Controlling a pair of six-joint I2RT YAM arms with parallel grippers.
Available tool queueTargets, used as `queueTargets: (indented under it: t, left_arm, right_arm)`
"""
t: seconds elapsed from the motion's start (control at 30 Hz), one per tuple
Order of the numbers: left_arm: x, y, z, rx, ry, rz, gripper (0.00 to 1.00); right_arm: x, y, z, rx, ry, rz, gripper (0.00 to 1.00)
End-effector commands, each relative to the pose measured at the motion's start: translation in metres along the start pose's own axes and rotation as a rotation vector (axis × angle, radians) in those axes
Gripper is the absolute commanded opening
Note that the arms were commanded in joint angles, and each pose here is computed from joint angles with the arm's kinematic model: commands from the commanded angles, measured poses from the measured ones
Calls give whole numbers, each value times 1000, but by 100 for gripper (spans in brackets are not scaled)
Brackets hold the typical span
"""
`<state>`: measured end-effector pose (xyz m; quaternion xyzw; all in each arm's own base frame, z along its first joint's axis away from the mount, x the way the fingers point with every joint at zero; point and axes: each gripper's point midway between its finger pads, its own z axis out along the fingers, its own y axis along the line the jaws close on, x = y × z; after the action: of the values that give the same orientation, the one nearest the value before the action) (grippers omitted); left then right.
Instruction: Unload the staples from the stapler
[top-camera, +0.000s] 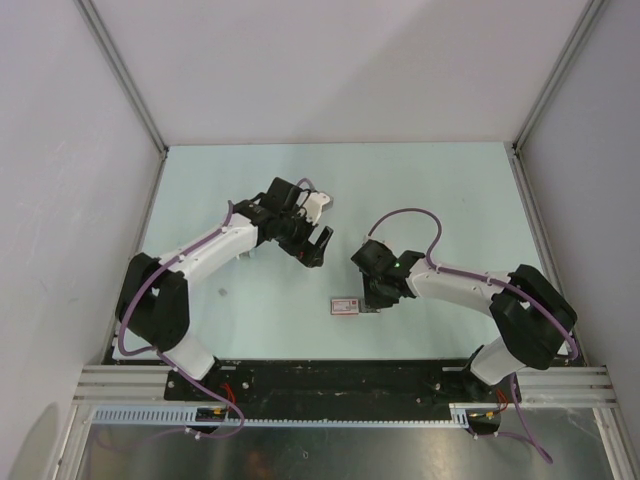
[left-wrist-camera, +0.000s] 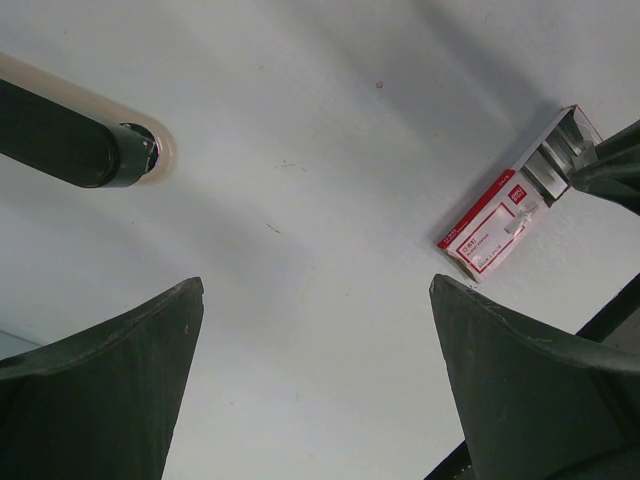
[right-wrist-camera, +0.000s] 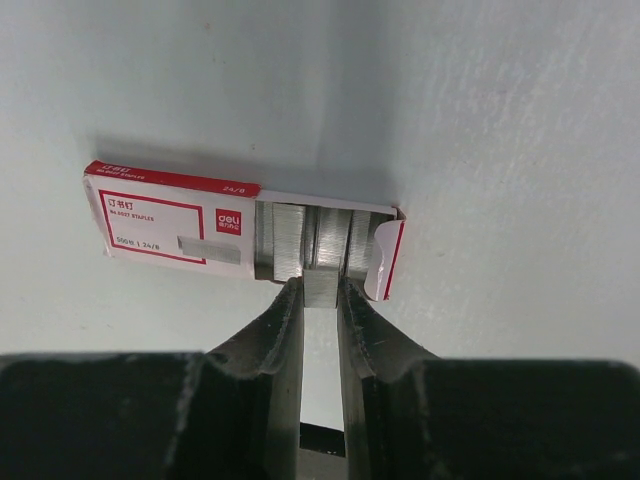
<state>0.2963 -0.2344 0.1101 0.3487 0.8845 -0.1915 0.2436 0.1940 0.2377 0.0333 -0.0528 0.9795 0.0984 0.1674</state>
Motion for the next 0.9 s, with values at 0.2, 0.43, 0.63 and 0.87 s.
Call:
queueTargets:
  t: [0.2, 0.43, 0.63, 0.87]
  left_arm:
    - [-13, -5, -14, 2, -67, 75, 100]
    - [-14, -5, -16, 0, -71, 76, 99]
    - [-13, -5, -16, -3, -72, 78, 99]
    - [-14, -4, -17, -10, -74, 80, 99]
  right_arm:
    - [-8, 0, -1, 26, -22, -15, 17]
    - [-8, 2, 0, 17, -20, -15, 29]
    - [-9, 5, -2, 5, -24, -14, 42]
    - [-22, 18, -24, -74, -78, -2, 41]
